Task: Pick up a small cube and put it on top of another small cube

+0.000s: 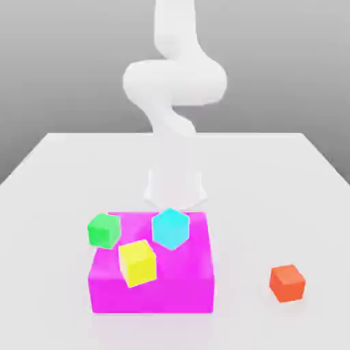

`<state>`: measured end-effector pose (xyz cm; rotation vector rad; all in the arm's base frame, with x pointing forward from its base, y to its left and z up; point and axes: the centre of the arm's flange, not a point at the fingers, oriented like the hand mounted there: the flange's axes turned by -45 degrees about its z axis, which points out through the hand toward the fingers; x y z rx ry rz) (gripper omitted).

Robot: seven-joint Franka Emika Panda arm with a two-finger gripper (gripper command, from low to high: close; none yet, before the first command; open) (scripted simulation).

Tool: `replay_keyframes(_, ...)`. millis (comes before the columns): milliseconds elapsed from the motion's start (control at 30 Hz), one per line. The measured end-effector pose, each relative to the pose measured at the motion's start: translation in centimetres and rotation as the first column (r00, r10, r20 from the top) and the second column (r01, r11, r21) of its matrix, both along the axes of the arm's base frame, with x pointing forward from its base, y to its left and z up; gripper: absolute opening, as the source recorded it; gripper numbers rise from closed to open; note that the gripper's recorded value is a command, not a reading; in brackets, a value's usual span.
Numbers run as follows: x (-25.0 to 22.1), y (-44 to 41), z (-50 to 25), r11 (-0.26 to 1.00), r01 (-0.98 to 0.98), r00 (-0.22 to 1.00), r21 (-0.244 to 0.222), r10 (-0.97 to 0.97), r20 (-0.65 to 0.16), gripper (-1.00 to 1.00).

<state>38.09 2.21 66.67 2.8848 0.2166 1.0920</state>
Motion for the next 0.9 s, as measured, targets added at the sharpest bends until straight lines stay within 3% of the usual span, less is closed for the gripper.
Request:
replay_keyframes(100, 3.4, 2.9, -6.0, 0.978, -0.170, 0.982, -0.120, 0.158, -0.103, 0.00)
replay_keyframes(200, 5.7, 5.8, -12.0, 0.916, -0.347, 0.928, -0.202, 0.305, -0.213, 0.00)
replay_keyframes(367, 7.1, 10.5, -22.4, 0.728, -0.636, 0.756, -0.257, 0.520, -0.399, 0.00)
replay_keyframes(533, 5.6, 14.8, -32.7, 0.452, -0.867, 0.487, -0.212, 0.674, -0.555, 0.00)
replay_keyframes(767, -0.8, 19.8, -45.8, -0.022, -0.999, 0.005, -0.033, 0.751, -0.660, 0.00)
replay_keyframes(900, -1.6, 20.2, -50.6, -0.075, -0.997, -0.053, -0.005, 0.750, -0.659, 0.00)
